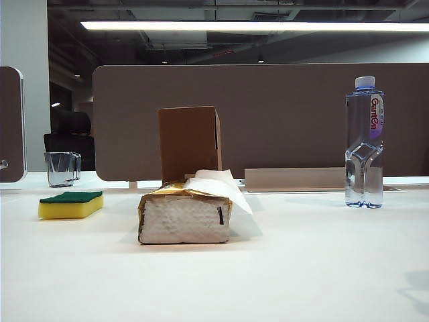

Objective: Move the sponge from left to right to wipe the table, avoiding obstacles on the table, and finally reaching the bottle of mineral water.

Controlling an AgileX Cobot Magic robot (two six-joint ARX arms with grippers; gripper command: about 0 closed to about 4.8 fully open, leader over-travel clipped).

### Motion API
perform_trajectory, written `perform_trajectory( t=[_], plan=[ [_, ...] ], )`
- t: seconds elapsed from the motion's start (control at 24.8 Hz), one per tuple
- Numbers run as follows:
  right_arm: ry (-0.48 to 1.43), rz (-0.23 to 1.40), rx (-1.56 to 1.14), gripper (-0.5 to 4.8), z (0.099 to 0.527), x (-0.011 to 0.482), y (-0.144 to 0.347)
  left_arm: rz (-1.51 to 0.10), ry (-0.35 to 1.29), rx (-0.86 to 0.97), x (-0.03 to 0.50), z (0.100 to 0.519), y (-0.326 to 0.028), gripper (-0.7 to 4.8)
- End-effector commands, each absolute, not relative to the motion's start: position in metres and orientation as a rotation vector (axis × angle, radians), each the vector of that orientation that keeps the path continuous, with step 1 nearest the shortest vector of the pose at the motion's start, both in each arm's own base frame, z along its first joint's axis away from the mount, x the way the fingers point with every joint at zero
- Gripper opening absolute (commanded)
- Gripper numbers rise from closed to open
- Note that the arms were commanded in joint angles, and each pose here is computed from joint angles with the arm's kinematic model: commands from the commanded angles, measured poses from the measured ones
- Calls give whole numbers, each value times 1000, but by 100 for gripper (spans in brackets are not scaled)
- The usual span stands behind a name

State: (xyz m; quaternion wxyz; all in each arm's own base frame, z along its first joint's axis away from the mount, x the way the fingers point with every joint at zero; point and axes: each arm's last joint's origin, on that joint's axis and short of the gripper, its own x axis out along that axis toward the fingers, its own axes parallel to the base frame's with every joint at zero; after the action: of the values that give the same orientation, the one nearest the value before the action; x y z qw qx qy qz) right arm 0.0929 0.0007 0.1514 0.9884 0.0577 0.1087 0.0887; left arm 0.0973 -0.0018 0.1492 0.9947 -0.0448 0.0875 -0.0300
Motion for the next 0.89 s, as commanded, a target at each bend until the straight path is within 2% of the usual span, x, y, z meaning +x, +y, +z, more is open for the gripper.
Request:
perform_trajectory(
  t=[0.04, 0.2, 0.44, 0.48, 0.65, 0.77, 0.85, 0.89],
  plan=[
    [208, 189, 113, -9, 153, 93, 1, -108, 154, -95, 97, 152, -3, 8],
    [211, 211, 145, -9, 153, 93, 2, -153, 134, -101, 97, 157, -4, 117],
    [206, 238, 152, -3, 154, 93, 3, -161, 109, -153, 95, 168, -5, 126],
    [203, 242, 162, 17, 154, 93, 3, -176, 106, -161, 95, 169, -5, 126],
    [176, 260, 209, 175, 158, 93, 3, -225, 85, -182, 93, 179, -7, 139],
    [126, 275, 261, 191, 164, 94, 4, -227, 61, -181, 91, 186, -7, 200],
    [62, 311, 300, 195, 172, 94, 7, -229, 38, -178, 89, 195, -7, 272],
    [49, 336, 331, 219, 177, 93, 9, -230, 23, -177, 88, 200, -7, 289]
  ],
)
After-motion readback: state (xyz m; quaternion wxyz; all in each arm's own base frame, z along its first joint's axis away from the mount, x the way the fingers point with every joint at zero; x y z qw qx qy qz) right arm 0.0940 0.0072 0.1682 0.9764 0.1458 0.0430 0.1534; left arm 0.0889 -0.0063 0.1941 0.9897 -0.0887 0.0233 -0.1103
